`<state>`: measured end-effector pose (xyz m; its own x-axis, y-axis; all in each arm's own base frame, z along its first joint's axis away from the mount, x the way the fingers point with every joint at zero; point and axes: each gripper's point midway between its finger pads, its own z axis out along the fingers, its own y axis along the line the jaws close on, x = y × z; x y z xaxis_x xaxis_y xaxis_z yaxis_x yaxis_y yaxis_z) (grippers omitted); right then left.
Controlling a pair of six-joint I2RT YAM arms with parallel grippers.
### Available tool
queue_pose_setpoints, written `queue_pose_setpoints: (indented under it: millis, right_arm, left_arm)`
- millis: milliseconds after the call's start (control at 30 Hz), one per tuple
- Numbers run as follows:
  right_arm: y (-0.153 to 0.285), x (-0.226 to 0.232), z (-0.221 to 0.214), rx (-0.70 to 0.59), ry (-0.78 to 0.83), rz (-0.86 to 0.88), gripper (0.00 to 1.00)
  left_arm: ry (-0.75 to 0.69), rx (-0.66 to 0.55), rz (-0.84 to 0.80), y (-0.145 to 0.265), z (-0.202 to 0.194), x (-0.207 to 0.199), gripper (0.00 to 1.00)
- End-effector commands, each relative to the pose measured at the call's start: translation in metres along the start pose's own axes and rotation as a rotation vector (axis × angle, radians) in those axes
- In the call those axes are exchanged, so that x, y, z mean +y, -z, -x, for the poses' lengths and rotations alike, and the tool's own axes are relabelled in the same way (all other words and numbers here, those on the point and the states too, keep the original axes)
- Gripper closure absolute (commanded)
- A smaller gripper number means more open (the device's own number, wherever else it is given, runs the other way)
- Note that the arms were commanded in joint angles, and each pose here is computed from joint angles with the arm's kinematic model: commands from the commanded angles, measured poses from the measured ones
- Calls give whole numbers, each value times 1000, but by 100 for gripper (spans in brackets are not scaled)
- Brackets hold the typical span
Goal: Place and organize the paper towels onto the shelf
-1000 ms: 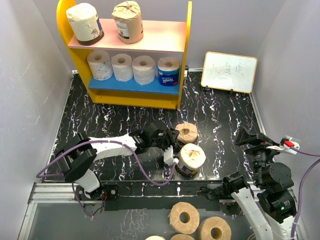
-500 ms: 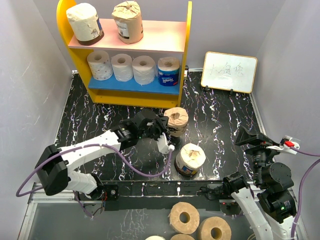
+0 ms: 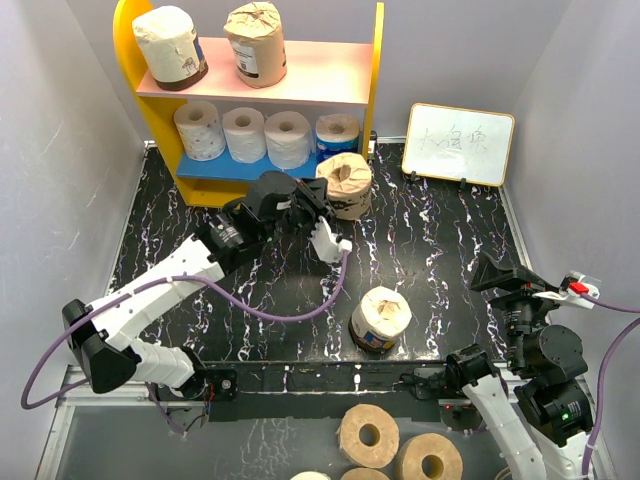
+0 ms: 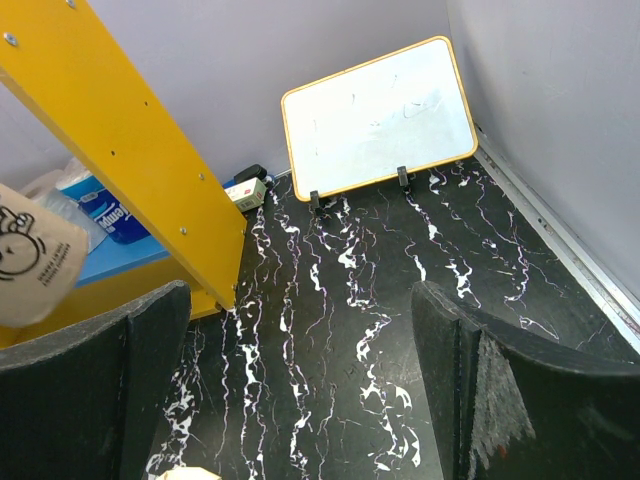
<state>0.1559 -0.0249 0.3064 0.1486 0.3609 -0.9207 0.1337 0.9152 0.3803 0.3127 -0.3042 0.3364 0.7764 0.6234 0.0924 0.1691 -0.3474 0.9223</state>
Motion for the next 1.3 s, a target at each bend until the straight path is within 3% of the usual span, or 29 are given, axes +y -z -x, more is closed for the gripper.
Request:
queue_pose_setpoints:
  millis: [0, 367, 700, 1033, 1267]
  right_arm:
    - [2, 6, 16, -57, -24, 36, 10]
    - [2, 8, 16, -56, -24, 43, 10]
    - [3, 7, 16, -55, -25, 40, 10]
    - [4, 6, 17, -54, -25, 37, 10]
    - [3, 5, 17, -55, -27, 33, 10]
  left_arm:
    - [28, 84, 44, 25, -19, 42, 100]
    - [-25, 177, 158, 60, -38, 102, 100]
    - [54, 288, 285, 69, -64, 172, 100]
    - [46, 320, 368, 67, -80, 202, 100]
    - [35, 395, 472, 76, -123, 231, 100]
